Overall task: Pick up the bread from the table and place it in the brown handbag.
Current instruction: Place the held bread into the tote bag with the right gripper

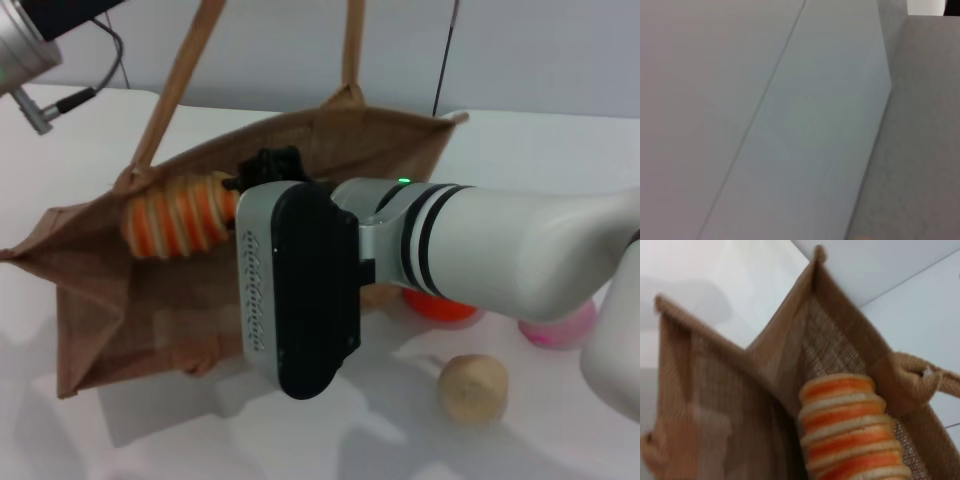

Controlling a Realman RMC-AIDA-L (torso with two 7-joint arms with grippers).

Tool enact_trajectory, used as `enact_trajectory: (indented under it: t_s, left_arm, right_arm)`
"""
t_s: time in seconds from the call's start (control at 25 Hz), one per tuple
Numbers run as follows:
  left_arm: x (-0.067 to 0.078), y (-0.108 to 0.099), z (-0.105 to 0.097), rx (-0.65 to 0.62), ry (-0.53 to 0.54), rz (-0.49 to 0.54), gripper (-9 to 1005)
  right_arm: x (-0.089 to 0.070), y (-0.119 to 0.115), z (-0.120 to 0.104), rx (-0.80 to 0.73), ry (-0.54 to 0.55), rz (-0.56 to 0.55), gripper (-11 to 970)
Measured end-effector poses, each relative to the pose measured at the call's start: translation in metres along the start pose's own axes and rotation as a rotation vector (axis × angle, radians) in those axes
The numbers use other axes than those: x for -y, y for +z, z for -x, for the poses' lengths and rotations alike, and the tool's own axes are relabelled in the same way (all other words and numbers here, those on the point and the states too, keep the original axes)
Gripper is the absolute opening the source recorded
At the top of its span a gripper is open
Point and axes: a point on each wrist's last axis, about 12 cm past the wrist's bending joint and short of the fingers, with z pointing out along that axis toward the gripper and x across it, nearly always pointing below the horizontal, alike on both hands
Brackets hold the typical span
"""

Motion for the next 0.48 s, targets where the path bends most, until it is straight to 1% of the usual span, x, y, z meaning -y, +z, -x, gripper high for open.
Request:
enact_trajectory:
  t_s: [0.08,0.2,0.32,0.48]
  left_arm:
    - [0.001,0.002,-0.001,-0.004,-0.006,-0.011,146]
    - [0.005,0.01,-0.003,-0.004,-0.022,-0.067,147]
    - [0.008,0.009,-0.001,0.009,-0.03,-0.091,147]
    - [0.009,0.004,0.004,0.025,-0.056,-0.107,148]
  right_arm:
    - [-0.002,0.003,-0.005,-0.015,-0.001,0.003,317]
    - [-0.006,0.011,-0.023,-0.067,0.01,0.023,314]
    - [-0.011,0.021,-0.039,-0.099,0.025,0.029,312]
    - [-0.014,0.031,-0.058,-0.111,0.053,0.006,310]
